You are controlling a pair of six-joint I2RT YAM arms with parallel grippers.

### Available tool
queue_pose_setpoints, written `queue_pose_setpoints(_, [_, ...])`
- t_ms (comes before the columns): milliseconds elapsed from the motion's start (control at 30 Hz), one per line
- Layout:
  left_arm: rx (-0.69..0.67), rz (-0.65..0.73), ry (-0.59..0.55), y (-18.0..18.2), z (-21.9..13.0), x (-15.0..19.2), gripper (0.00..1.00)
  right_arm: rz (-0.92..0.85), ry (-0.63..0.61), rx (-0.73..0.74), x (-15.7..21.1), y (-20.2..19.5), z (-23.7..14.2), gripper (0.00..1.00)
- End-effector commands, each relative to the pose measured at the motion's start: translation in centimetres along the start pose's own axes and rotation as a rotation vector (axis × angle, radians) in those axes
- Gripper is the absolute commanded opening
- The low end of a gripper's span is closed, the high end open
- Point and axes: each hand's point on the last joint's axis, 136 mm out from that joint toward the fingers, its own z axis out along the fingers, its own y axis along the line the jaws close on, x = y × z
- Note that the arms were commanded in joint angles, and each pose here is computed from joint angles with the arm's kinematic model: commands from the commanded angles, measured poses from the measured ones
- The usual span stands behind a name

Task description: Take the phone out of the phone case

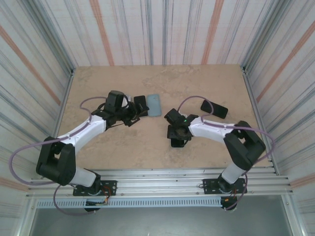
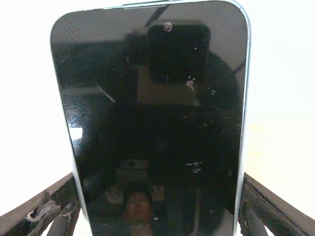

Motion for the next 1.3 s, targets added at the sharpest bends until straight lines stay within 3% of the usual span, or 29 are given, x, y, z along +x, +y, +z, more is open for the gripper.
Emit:
queue_pose_setpoints(0, [0.098, 0.1, 0.018, -3.6, 0.5, 0.0, 0.83, -0.032, -0.152, -0.209, -3.9, 3.3, -3.4, 0.45])
queue_pose_setpoints(333, [0.18, 0.282, 0.099, -8.9, 2.3, 1.6, 0.69, -0.069, -0.295, -0.417, -8.3, 5.5, -8.8, 0.44])
queue_pose_setpoints(567, [0.125, 0.428, 0.151, -9.9, 3.6, 2.4, 0.63, -0.081, -0.33, -0.502, -9.7, 6.5, -10.8, 0.44])
queue_pose_setpoints(933, [0.095, 0.491, 0.2, -9.8, 5.4, 2.9, 0.5, -0.072, -0.349, -0.564, -10.3, 6.9, -12.3, 0.43])
queue_pose_setpoints(1133, [0.137, 0.449, 0.203, -10.3, 5.6, 3.1, 0.29, -0.079, -0.339, -0.598, -10.3, 7.4, -12.6, 0.43])
queue_pose_setpoints(1267, [0.167, 0.427, 0.191, -11.0, 5.5, 3.0, 0.23, -0.084, -0.326, -0.609, -10.0, 7.6, -12.5, 0.45])
